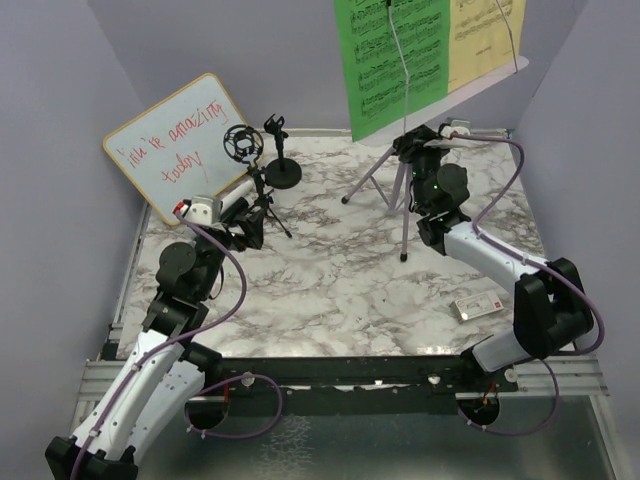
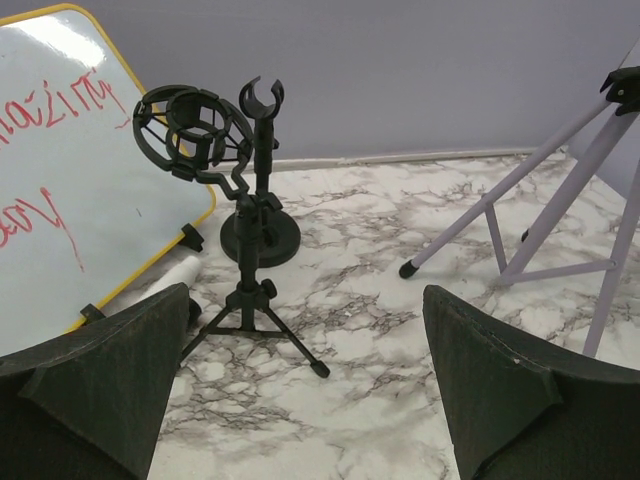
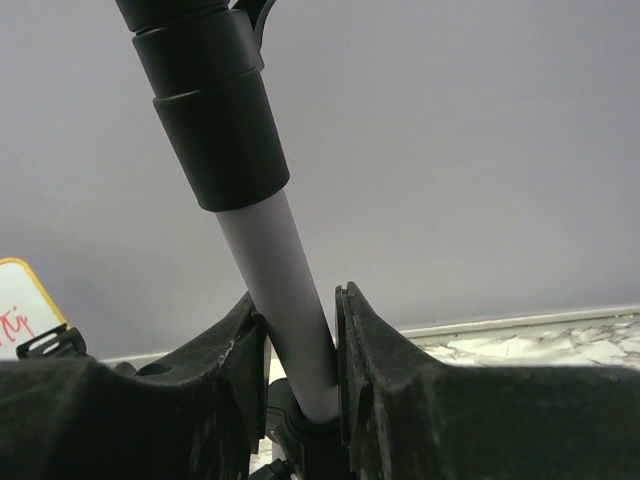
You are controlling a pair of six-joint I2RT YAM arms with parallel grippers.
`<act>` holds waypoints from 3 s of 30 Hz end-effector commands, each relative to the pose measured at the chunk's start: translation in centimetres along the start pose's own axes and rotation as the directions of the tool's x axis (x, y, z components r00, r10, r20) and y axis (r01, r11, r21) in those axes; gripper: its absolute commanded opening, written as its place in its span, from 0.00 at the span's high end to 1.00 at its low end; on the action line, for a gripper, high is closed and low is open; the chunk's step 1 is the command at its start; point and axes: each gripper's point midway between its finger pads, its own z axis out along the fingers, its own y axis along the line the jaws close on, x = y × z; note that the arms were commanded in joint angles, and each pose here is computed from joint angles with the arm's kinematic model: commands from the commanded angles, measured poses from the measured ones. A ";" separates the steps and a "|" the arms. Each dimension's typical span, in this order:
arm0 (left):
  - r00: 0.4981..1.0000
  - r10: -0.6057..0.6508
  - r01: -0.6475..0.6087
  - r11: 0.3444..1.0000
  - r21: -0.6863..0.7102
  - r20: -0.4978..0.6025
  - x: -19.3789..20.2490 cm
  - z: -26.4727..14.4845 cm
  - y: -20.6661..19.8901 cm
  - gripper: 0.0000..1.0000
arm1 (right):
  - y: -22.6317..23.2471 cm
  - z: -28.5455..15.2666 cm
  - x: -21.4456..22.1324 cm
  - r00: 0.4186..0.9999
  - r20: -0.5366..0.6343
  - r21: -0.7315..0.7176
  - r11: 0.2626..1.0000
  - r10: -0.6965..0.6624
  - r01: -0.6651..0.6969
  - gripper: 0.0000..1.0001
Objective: Pack up the instrument practice props
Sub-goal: Move the music stand to the center of the board, then pick up the sheet music from the music stand.
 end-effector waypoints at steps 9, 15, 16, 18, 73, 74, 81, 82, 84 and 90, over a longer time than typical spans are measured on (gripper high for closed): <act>0.999 -0.037 0.037 0.998 0.051 -0.001 -0.9 0.3 -0.8 0.01 | 1.5 0.6 0.6 0.993 0.041 0.151 0.981 0.114 -0.119 1.00; 0.996 -0.094 0.094 0.988 0.124 -0.007 -2.7 1.0 -2.6 0.01 | 2.0 -0.2 2.8 0.994 -0.068 0.109 0.991 0.090 -0.082 0.66; 0.995 -0.098 0.098 0.984 0.150 -0.010 -3.0 1.2 -3.2 0.01 | 1.9 -0.5 3.0 0.992 -0.091 0.107 0.992 0.083 -0.073 0.56; 0.994 -0.104 0.107 0.976 0.191 -0.024 -3.5 1.6 -4.1 0.01 | 1.7 -1.5 3.5 0.987 -0.146 0.105 0.993 0.070 -0.055 0.40; 0.870 -0.488 0.384 0.571 0.726 -0.077 -24.6 6.0 -21.6 0.29 | 17.1 -6.9 -20.9 0.941 -0.338 -0.657 0.716 0.001 -0.237 0.43; 0.872 -0.484 0.380 0.568 0.730 -0.077 -24.7 6.1 -21.8 0.30 | 17.2 -6.8 -21.1 0.944 -0.330 -0.659 0.715 0.002 -0.232 0.45; 0.880 -0.469 0.359 0.565 0.743 -0.069 -24.8 6.0 -22.7 0.35 | 17.6 -6.5 -22.2 0.956 -0.292 -0.680 0.700 0.014 -0.218 0.51; 0.881 -0.468 0.355 0.571 0.740 -0.062 -24.8 6.1 -22.7 0.35 | 17.7 -6.4 -22.1 0.957 -0.290 -0.682 0.699 0.014 -0.217 0.52; 0.882 -0.468 0.348 0.584 0.734 -0.046 -24.9 6.1 -22.6 0.35 | 17.8 -6.4 -22.1 0.957 -0.291 -0.686 0.694 0.016 -0.220 0.54; 0.873 -0.487 0.361 0.673 0.645 0.020 -24.4 7.4 -20.7 0.36 | 17.9 -6.3 -22.8 0.964 -0.260 -0.690 0.689 0.051 -0.223 0.71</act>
